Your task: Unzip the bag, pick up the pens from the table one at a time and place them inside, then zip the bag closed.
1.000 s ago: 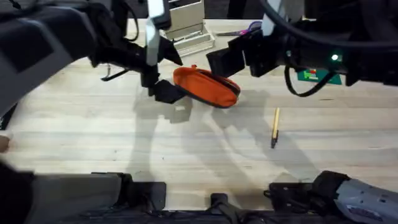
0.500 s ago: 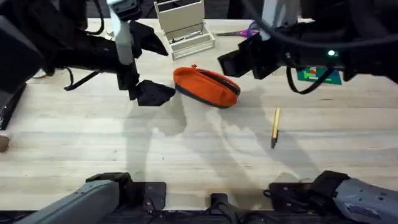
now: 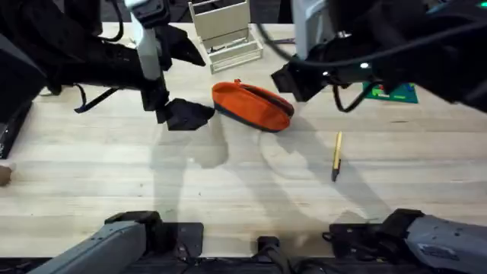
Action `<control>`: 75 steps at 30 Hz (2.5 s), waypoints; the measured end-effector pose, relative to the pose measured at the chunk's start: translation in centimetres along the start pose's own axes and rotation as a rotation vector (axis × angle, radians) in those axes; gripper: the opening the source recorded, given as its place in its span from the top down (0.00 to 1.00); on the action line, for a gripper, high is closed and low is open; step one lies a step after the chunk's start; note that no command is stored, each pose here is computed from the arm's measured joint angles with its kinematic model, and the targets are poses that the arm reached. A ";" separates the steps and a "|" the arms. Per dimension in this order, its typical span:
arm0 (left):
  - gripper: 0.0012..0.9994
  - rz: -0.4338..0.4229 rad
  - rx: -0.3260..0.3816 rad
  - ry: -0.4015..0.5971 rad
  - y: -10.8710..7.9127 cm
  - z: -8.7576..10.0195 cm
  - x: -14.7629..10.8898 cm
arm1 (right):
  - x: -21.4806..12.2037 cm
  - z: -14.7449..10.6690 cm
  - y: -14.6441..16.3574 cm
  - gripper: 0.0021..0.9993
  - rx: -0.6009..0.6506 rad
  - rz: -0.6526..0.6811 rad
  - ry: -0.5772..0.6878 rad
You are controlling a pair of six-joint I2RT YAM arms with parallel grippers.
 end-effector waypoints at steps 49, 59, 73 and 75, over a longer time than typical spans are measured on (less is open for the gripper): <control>0.01 0.000 0.000 0.000 0.0 0.0 0.0 | 11.9 -3.0 1.3 0.97 -0.069 0.110 0.195; 0.01 0.000 0.000 0.000 0.0 0.0 0.0 | 11.8 -3.2 1.4 0.00 -0.076 0.115 0.209; 0.01 0.001 0.000 0.004 0.0 -0.1 0.0 | 9.4 -2.7 1.3 0.00 -0.075 0.118 0.194; 0.01 0.001 0.000 0.004 0.0 -0.1 0.0 | 8.1 -2.3 1.2 0.00 -0.075 0.116 0.174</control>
Point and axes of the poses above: each hand's point on the last joint's axis, 136 mm out from that joint toward the fingers, its own x axis out along the fingers, its own y axis along the line the jaws close on, z = x × y, the point moved 4 cm from there along -x, back along the fingers, and after that the axes turned 4 degrees about x, right-handed, at the moved point
